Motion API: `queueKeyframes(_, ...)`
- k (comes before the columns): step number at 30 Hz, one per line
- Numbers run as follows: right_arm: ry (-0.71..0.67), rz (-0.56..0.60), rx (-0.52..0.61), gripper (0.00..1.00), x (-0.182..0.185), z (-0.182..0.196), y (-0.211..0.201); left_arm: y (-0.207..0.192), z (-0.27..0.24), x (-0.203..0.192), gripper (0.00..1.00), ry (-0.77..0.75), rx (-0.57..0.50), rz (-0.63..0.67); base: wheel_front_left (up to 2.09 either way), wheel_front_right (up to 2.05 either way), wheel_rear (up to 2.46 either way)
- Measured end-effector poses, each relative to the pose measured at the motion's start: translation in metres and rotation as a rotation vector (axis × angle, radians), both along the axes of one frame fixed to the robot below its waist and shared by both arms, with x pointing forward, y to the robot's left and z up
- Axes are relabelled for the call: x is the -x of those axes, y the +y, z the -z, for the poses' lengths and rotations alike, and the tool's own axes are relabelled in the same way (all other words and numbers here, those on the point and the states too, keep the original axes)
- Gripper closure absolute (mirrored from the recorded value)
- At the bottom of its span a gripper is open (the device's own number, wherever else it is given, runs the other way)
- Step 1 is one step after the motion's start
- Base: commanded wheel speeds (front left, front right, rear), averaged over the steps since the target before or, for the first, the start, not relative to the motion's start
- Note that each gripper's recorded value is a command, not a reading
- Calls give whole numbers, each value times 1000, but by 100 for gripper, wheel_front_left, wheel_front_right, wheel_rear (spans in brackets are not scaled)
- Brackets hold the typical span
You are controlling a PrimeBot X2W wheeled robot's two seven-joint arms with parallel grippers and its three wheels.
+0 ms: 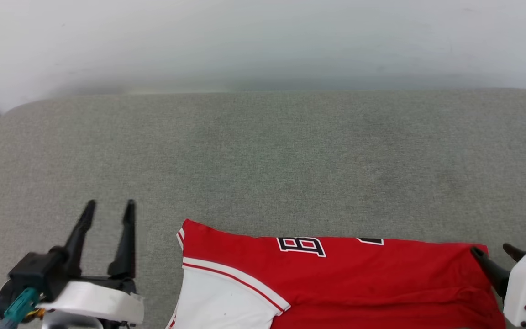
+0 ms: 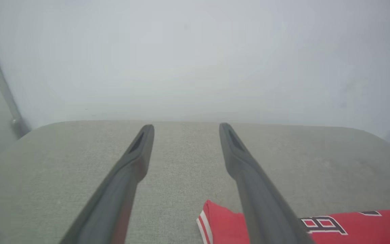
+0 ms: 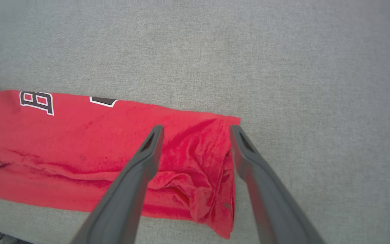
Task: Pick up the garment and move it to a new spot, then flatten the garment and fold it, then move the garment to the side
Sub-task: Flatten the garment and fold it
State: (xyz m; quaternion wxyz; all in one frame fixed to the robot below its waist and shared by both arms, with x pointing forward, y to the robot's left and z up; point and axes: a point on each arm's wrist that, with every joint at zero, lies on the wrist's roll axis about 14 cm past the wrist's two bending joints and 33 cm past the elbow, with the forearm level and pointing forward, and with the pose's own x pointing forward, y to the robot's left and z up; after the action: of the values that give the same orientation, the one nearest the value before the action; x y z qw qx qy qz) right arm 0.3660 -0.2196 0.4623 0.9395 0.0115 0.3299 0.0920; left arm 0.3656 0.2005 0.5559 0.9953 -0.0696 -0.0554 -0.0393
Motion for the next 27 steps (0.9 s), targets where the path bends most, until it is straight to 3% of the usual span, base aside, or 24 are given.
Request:
queueKeyframes(7,18,114,-43,0,9,17,-10,21,-6,11,0,-79,40,-121,0,0,0)
queueKeyframes(14,92,211,-74,0,14,50,-20,22,8,13,0,-68,20,-114,0,0,0)
queueKeyframes(27,267,250,-89,0,19,108,-16,32,31,12,0,-18,-10,-131,0,0,0)
